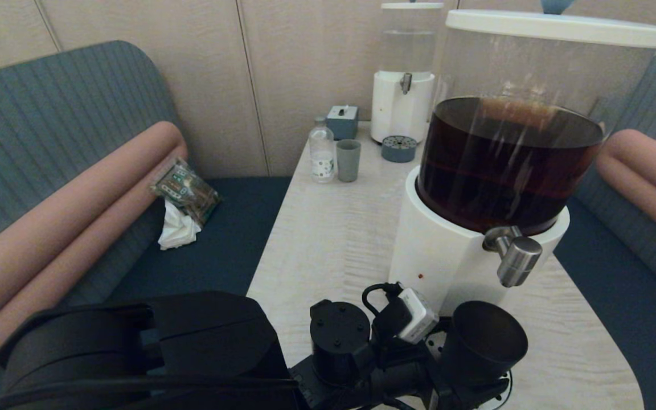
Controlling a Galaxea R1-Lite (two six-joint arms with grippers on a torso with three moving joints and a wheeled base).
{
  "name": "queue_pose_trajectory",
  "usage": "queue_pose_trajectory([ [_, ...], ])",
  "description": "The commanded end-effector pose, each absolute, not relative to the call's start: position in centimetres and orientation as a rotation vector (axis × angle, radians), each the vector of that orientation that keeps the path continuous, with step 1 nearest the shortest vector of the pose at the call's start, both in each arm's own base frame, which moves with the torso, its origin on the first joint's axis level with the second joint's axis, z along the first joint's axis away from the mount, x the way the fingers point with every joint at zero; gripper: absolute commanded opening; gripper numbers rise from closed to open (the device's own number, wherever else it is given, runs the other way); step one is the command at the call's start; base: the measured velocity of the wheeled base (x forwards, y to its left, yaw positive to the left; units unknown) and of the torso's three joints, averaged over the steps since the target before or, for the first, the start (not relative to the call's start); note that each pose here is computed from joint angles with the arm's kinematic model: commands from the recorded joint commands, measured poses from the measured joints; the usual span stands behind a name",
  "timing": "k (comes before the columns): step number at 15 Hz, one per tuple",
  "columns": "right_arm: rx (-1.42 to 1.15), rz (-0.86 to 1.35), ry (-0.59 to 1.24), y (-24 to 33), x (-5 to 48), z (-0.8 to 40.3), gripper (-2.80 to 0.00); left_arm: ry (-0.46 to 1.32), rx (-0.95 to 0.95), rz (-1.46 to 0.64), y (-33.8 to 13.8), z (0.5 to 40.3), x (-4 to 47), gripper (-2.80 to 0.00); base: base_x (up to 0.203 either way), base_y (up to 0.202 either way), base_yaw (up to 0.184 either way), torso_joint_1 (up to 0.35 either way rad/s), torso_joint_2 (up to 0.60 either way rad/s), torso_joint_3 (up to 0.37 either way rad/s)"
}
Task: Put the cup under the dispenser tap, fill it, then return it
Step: Place it under the water dispenser
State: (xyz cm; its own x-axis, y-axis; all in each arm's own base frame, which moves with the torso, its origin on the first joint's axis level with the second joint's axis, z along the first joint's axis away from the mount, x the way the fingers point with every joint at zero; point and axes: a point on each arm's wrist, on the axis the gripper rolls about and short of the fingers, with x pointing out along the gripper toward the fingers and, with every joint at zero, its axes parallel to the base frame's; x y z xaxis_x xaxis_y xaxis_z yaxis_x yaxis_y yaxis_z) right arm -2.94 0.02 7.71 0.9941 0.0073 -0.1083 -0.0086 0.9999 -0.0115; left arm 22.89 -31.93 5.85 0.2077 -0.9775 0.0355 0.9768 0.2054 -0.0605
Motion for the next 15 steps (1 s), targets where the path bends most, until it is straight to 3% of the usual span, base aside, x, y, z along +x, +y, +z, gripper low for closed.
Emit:
queue_pose_trajectory([
  [1, -0.012, 0.008, 0.109, 0.0, -2.9, 7.7, -2.8, 0.0, -0.079, -1.366, -32.0, 6.0, 22.9, 0.0, 0.0, 0.0, 0.0, 0.0, 0.0, 0.0],
  [15, -0.012, 0.008, 0.109, 0.0, -2.9, 7.7, -2.8, 0.039, -0.061, -1.365, -29.3, 7.4, 20.9, 0.0, 0.0, 0.0, 0.0, 0.0, 0.0, 0.0],
])
